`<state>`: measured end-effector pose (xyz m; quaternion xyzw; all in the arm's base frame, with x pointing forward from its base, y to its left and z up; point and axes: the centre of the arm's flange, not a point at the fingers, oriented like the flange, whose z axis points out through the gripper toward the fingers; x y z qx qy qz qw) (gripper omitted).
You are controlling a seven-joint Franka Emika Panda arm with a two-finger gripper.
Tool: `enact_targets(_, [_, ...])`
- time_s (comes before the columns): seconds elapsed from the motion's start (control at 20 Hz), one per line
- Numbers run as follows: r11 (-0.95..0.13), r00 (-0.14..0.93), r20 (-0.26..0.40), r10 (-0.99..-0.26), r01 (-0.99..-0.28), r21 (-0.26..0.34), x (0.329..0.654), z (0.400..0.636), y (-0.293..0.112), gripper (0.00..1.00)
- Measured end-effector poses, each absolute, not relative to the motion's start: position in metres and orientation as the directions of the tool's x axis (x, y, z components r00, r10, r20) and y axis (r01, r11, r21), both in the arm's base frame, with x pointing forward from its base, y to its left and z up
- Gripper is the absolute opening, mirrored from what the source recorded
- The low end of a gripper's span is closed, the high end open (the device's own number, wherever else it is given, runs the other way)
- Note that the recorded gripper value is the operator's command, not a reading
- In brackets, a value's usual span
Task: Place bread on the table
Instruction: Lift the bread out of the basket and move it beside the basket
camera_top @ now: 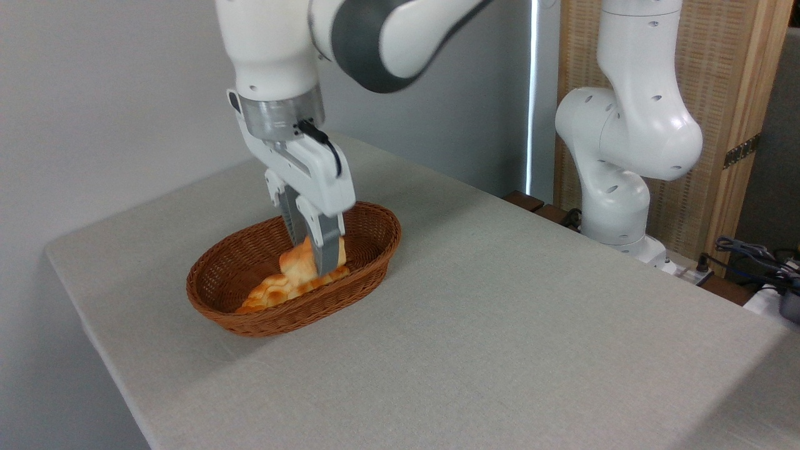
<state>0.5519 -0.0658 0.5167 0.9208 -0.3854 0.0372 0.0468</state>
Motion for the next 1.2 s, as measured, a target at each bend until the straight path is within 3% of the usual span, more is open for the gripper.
enact_targets(0.1, [-0.723,0.716,0.149,-0.681,-0.691,0.014,0.565,0.514,-0.034,0.52])
enact_targets(0.25, [-0.733,0.721,0.166,-0.673,-0.68,-0.015,0.582,0.493,-0.016,0.56])
enact_targets(0.45, [-0.735,0.721,0.166,-0.672,-0.678,-0.028,0.591,0.456,-0.019,0.76])
enact_targets(0.65, [-0.719,0.705,0.168,-0.689,-0.694,-0.039,0.588,0.44,-0.018,0.99])
enact_targets(1.2, [-0.714,0.698,0.173,-0.695,-0.699,-0.044,0.587,0.444,-0.018,1.0])
